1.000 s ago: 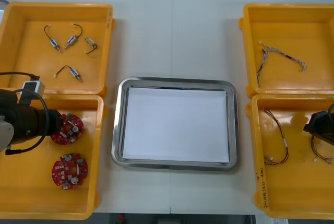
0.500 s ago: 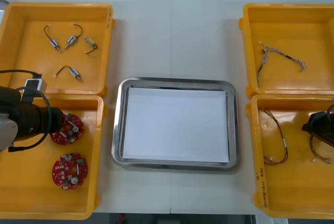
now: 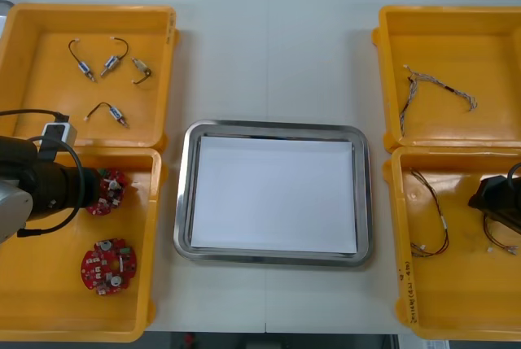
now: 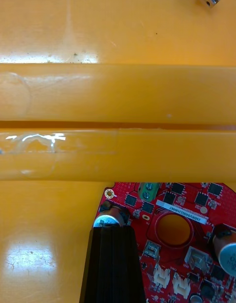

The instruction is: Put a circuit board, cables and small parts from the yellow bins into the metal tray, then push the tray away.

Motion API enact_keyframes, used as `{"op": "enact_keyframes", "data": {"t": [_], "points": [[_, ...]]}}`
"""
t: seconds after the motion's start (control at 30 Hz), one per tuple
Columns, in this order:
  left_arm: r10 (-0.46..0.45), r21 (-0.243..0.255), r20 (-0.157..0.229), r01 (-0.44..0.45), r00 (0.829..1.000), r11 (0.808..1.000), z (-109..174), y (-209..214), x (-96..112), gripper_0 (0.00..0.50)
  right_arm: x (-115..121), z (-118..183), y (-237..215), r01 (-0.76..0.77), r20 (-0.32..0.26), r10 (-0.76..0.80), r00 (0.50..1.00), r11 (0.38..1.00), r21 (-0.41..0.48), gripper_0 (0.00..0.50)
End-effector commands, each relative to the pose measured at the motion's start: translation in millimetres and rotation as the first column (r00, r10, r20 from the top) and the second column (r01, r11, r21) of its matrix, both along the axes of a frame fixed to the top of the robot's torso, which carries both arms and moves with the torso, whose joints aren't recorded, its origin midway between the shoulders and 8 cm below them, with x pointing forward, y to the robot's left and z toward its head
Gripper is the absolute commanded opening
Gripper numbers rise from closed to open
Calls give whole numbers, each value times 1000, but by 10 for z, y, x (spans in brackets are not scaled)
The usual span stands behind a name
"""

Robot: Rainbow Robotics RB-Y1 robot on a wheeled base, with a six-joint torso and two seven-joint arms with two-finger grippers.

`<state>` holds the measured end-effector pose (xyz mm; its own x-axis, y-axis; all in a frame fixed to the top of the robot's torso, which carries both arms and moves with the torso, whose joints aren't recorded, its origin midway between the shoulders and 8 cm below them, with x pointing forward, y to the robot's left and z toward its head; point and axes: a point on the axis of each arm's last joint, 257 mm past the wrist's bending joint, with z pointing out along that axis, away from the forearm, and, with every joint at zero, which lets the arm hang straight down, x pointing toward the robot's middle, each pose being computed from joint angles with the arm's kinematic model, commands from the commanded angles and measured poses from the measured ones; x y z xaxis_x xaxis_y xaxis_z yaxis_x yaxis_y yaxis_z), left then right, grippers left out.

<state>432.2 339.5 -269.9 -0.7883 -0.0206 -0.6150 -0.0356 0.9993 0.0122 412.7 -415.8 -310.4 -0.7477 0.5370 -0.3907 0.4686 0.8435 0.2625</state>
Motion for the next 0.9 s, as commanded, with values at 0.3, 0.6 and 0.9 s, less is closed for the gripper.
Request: {"op": "enact_keyframes", "data": {"t": [0.3, 0.6, 0.9], "points": [[-30, 6, 28, 30, 999, 1000, 118, -126, 71, 0, -143, -98, 28, 27, -21, -26, 999, 999, 34, 0], [-40, 3, -29, 40, 999, 999, 443, -74, -179, 0, -295, 518, -37, -31, -3, 31, 1000, 999, 36, 0], [-41, -5, -38, 40, 998, 999, 897, 25, -373, 0, -564, 1149, -24, -156, -19, 156, 988, 987, -27, 0]]}}
